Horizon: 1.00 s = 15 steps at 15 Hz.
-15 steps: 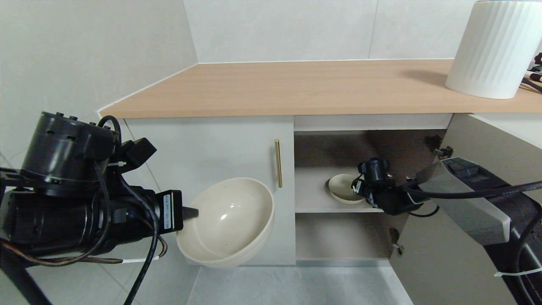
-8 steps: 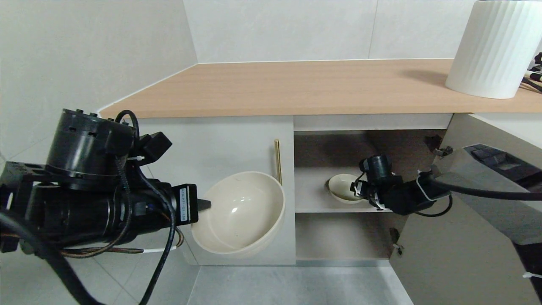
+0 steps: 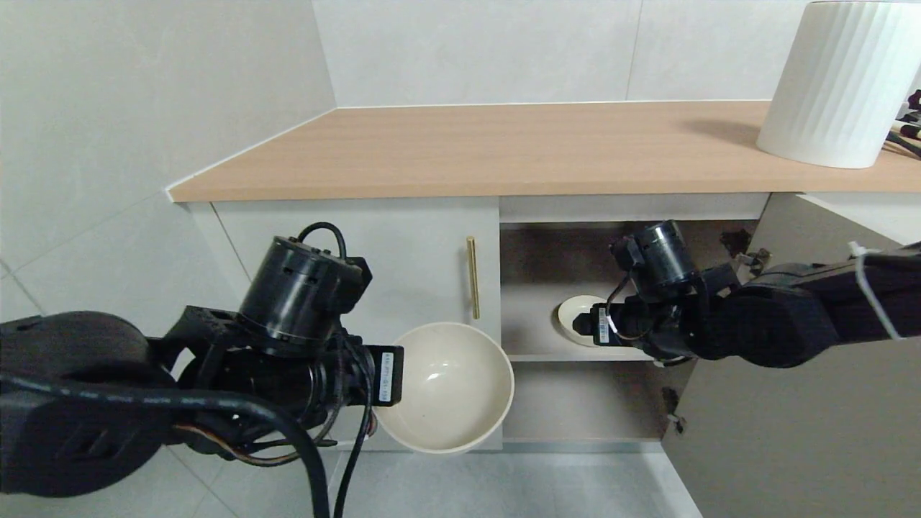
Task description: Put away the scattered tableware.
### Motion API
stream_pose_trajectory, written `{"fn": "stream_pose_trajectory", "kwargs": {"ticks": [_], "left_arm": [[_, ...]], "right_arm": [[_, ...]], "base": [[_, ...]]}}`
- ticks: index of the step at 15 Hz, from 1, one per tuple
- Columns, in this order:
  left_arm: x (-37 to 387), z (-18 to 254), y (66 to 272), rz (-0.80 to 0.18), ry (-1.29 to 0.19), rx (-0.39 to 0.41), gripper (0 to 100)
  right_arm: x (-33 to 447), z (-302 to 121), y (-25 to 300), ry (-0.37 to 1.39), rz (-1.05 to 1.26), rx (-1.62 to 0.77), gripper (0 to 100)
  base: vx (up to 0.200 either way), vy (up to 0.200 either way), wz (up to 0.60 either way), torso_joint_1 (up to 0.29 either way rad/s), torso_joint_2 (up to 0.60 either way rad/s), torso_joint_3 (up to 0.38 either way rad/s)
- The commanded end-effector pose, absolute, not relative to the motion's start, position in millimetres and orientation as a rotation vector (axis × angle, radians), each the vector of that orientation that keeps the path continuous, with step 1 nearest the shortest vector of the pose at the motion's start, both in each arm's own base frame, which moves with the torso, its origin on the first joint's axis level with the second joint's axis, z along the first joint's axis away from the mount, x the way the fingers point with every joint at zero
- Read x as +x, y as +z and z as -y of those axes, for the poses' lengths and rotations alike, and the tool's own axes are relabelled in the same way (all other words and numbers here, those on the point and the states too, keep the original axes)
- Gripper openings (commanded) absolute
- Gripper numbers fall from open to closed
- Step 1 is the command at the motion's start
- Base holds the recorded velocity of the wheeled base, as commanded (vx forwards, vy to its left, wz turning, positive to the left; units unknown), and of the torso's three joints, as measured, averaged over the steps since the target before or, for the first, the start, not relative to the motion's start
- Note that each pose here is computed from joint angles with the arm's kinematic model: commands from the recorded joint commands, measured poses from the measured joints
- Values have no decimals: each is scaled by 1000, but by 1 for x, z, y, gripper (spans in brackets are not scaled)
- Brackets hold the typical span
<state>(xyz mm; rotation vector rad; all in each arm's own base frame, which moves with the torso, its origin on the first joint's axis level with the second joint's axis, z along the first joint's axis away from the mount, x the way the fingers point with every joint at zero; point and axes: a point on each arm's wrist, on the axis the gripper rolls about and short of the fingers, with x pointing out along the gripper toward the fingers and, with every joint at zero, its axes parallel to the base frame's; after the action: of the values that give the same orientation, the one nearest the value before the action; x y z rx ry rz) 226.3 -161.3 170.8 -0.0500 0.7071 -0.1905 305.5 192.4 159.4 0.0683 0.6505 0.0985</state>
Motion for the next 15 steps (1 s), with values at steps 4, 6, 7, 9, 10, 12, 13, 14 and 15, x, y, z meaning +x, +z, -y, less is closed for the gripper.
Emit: {"fn": "stream_pose_trajectory", "kwargs": {"ticks": [4,6,7,9,10,12,13,14,15], "left_arm": [[217,179,154,-738,-233,7,0],[214,182,156,-732,-249,10,0],[213,182,156,-731,-250,9,0],[213,182,157,-727,-252,7,0],[212,181,159,-722,-255,4,0],[208,182,160,-720,-267,7,0],[208,183,160,-718,-269,7,0],[207,183,160,-720,-271,7,0],[207,183,160,-720,-273,8,0]], "right_arm": [[222,-207,212,380,-681,49,100],[214,-214,207,409,-697,29,100],[211,-219,204,427,-708,19,100],[209,-227,194,457,-745,-1,100],[210,-231,189,461,-762,-12,100],[213,-240,176,458,-793,-30,100],[214,-242,173,456,-801,-28,100],[216,-245,169,452,-811,-29,100],[216,-245,168,453,-813,-29,100]], "base": [[0,0,0,0,0,0],[0,0,0,0,0,0],[0,0,0,0,0,0],[0,0,0,0,0,0],[0,0,0,0,0,0],[0,0,0,0,0,0],[0,0,0,0,0,0],[0,0,0,0,0,0],[0,0,0,0,0,0]]}}
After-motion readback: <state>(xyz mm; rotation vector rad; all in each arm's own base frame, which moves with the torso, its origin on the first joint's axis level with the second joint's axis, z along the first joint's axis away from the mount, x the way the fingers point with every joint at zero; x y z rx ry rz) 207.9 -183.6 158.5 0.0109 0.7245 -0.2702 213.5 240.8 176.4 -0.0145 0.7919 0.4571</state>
